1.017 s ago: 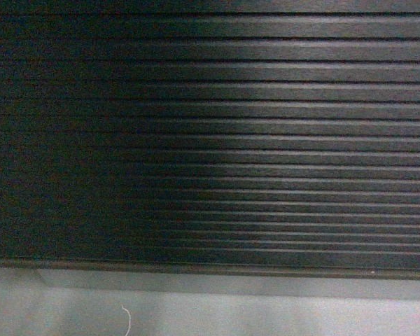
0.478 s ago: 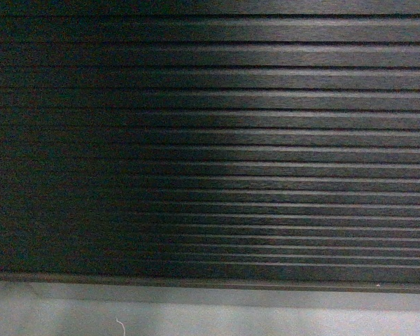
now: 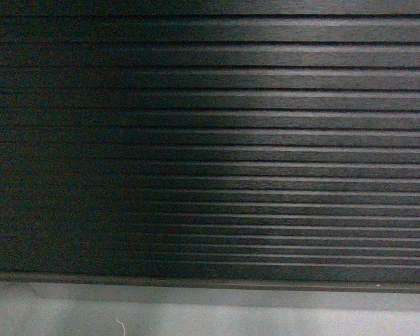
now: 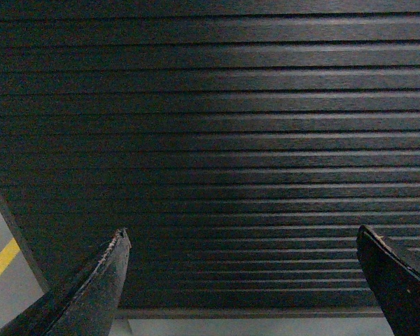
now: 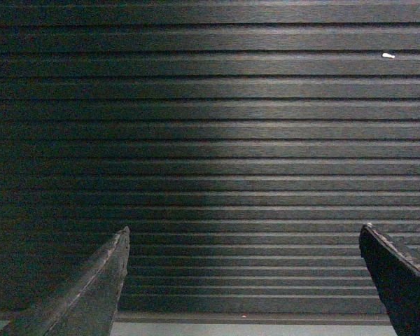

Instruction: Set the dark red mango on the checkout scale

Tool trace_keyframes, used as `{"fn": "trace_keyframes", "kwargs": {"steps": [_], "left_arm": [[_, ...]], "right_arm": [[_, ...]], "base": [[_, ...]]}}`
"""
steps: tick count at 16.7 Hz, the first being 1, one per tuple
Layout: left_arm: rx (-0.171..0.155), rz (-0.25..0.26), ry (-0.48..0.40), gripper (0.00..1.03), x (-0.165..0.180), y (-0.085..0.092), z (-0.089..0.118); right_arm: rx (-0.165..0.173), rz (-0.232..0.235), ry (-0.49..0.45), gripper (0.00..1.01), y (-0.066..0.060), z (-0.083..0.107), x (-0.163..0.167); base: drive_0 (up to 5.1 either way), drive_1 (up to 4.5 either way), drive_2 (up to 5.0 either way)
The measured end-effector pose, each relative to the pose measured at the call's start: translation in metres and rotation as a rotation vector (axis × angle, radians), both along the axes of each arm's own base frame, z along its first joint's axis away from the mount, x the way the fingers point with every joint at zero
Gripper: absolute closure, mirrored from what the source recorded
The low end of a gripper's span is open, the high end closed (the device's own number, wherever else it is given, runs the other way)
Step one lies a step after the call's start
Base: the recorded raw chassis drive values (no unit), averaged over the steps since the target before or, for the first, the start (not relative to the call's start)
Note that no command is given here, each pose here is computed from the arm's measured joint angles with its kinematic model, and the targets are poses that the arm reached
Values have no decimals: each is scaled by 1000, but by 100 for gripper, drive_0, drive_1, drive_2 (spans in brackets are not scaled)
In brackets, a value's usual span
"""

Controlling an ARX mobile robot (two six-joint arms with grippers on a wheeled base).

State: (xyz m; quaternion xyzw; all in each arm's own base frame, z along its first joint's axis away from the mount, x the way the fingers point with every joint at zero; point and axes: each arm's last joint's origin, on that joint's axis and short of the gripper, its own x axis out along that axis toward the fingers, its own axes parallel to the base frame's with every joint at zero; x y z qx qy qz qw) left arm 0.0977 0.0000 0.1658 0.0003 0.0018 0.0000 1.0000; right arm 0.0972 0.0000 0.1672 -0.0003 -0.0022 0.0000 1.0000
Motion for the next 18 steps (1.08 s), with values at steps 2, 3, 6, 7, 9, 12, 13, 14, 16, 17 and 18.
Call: {"fn": "trace_keyframes", "kwargs": {"steps": [2, 3, 6, 7, 9, 12, 13, 14, 16, 17, 18], "left_arm": [[0, 0, 2, 5, 0, 0, 0], [0, 0, 3, 5, 0, 0, 0], [0, 2, 0, 5, 0, 0, 0], [0, 0, 1, 5, 0, 0, 0], [0, 0, 0, 5, 0, 0, 0], [0, 0, 1, 5, 0, 0, 0], [0, 0, -1, 5, 0, 0, 0], [0, 1, 0, 5, 0, 0, 0], [0, -1, 0, 5, 0, 0, 0], [0, 0, 0, 5, 0, 0, 0], [0, 1, 0, 5, 0, 0, 0]], "right_arm": [[0, 0, 3, 3, 0, 0, 0], [0, 0, 2, 3, 0, 0, 0], [0, 2, 0, 3, 0, 0, 0], [1, -1, -1, 3, 0, 0, 0], [-2, 1, 0, 3, 0, 0, 0], [-1, 0, -2, 3, 0, 0, 0], [1, 0, 0, 3, 0, 0, 0], [-1, 0, 0, 3, 0, 0, 0], [0, 0, 0, 3, 0, 0, 0], [0, 0, 0, 3, 0, 0, 0], [0, 0, -1, 3, 0, 0, 0]], "base": [[0, 0, 0], [0, 0, 0], [0, 0, 0], [0, 0, 0], [0, 0, 0], [0, 0, 0], [0, 0, 0], [0, 0, 0], [0, 0, 0], [0, 0, 0], [0, 0, 0]]}}
